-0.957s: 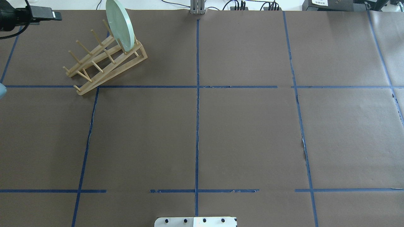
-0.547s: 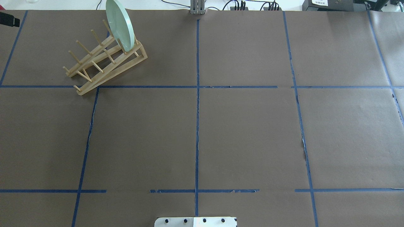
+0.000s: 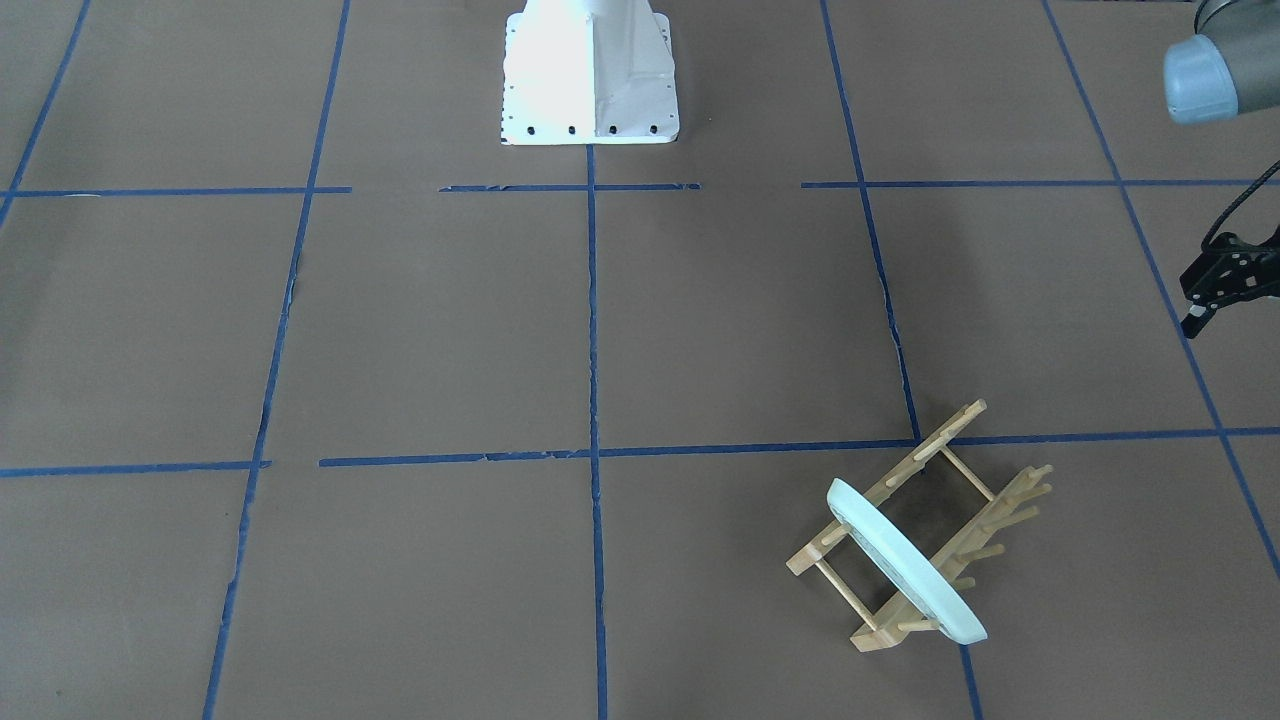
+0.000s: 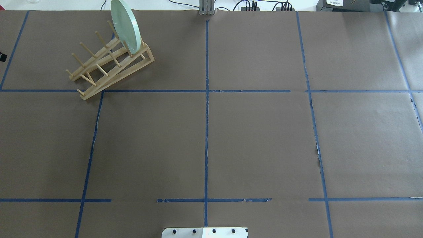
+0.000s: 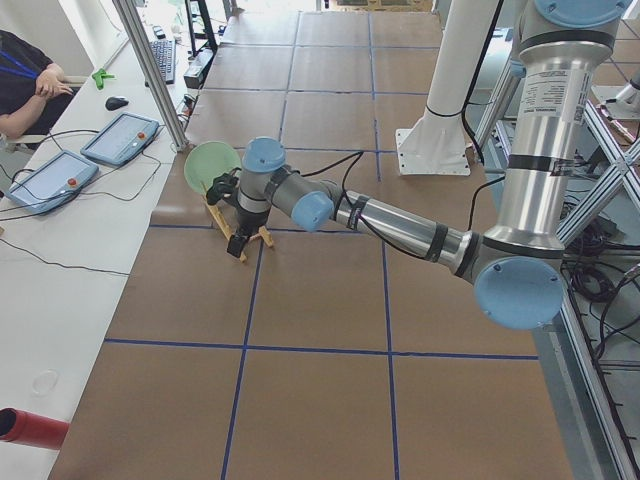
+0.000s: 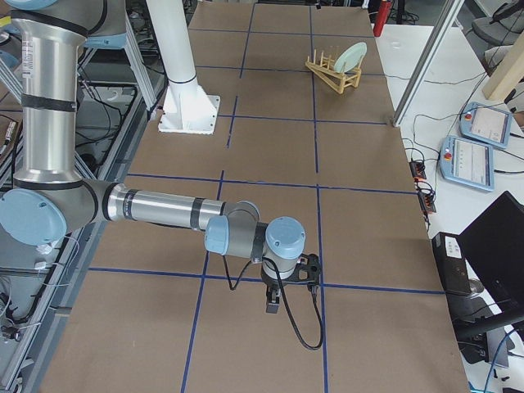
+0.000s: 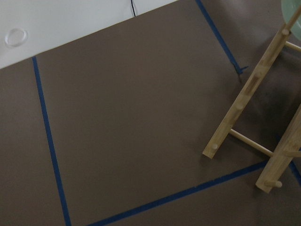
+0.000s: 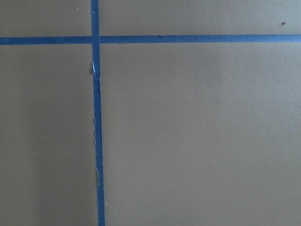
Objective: Place plate on rack
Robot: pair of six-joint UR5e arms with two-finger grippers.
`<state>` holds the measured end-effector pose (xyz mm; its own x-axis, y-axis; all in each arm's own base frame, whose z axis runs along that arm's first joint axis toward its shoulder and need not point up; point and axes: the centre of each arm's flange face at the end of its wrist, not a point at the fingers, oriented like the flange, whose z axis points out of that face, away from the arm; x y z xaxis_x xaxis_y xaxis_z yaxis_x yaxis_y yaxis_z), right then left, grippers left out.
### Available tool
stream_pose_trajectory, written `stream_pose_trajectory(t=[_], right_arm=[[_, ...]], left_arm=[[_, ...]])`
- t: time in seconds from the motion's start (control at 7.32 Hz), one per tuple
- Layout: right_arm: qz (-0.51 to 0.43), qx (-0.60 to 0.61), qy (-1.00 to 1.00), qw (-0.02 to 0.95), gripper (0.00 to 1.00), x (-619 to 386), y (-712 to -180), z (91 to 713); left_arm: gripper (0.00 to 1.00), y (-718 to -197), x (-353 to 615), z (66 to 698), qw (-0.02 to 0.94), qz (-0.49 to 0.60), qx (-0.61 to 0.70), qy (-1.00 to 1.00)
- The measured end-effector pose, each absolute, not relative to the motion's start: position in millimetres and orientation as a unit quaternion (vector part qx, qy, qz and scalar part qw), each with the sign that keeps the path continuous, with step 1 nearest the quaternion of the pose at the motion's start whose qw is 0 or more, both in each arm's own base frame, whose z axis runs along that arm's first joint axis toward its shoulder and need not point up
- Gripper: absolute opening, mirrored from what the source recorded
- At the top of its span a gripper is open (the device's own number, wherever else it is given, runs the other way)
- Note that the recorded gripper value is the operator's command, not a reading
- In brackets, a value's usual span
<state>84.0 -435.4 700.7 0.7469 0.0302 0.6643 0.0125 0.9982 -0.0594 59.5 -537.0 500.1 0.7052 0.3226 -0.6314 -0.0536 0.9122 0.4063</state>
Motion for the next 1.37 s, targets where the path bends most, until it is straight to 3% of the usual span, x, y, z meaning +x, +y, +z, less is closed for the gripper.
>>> stream_pose_trajectory(t=[0.55, 1.37], right_arm=[[0.005, -0.030, -0.356, 0.934, 1.00, 84.0, -435.3, 700.9], [0.004, -0.030, -0.356, 0.934, 1.00, 83.9, -435.5, 700.3]], left_arm=[[1.00, -485.2, -16.1, 601.3, 0.911, 0.031, 0.084, 0.402], [1.00, -470.8, -64.2, 625.6, 0.922, -0.017, 0.024, 0.387]])
